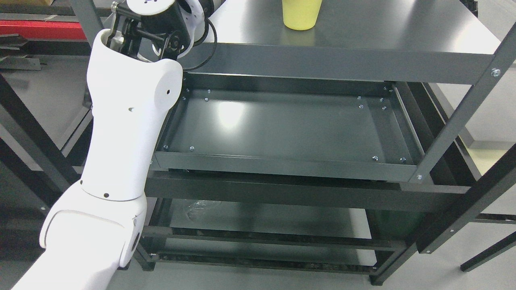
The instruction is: Place yellow IKEA cup on middle right shelf
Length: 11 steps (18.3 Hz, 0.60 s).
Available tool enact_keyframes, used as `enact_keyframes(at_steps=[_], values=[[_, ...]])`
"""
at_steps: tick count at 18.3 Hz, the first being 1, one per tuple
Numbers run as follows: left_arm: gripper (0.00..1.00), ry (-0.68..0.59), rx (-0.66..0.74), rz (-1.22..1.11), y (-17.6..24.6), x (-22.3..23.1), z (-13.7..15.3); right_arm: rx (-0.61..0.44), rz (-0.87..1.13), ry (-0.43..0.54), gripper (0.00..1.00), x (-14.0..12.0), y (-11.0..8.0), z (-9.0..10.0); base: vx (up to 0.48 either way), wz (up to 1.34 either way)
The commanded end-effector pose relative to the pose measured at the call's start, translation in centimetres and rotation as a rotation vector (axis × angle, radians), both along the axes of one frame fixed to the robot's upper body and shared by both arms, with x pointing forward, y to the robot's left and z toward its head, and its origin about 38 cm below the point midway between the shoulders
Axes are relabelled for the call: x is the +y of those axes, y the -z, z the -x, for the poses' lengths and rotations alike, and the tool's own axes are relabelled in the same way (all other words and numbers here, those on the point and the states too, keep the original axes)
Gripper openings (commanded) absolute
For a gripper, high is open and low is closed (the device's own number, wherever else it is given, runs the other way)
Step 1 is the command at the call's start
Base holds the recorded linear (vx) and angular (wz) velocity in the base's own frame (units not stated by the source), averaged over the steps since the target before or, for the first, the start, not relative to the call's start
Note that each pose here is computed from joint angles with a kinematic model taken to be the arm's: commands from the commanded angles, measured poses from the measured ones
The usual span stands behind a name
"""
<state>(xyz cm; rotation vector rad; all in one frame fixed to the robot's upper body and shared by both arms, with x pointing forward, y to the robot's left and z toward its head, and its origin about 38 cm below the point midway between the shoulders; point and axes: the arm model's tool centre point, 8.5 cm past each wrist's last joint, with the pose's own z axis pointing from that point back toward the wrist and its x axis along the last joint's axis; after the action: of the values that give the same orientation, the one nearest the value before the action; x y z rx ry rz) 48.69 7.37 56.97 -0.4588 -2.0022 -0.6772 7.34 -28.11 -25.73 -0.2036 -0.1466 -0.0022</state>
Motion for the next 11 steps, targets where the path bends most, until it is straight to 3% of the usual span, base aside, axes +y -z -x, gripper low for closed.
enact_keyframes(at_steps=[1, 4, 7, 11], values=[[0.97, 0.117, -0.156, -0.027, -3.0, 0.7, 4.6, 0.014, 0.012, 0.008, 0.99, -1.0, 0.0, 0.9, 0.000, 0.00], [0.96, 0.246, -0.149, -0.122, -2.0, -0.5, 5.3, 0.014, 0.012, 0.008, 0.99, -1.0, 0.0, 0.9, -0.015, -0.01], [0.97, 0.484, -0.132, -0.298, 0.6, -2.8, 6.8, 0.014, 0.012, 0.008, 0.99, -1.0, 0.0, 0.9, -0.024, 0.00], [0.98, 0.729, -0.045, -0.453, 7.3, -6.4, 8.5, 0.014, 0.012, 0.008, 0.99, -1.0, 0.0, 0.9, -0.027, 0.01]])
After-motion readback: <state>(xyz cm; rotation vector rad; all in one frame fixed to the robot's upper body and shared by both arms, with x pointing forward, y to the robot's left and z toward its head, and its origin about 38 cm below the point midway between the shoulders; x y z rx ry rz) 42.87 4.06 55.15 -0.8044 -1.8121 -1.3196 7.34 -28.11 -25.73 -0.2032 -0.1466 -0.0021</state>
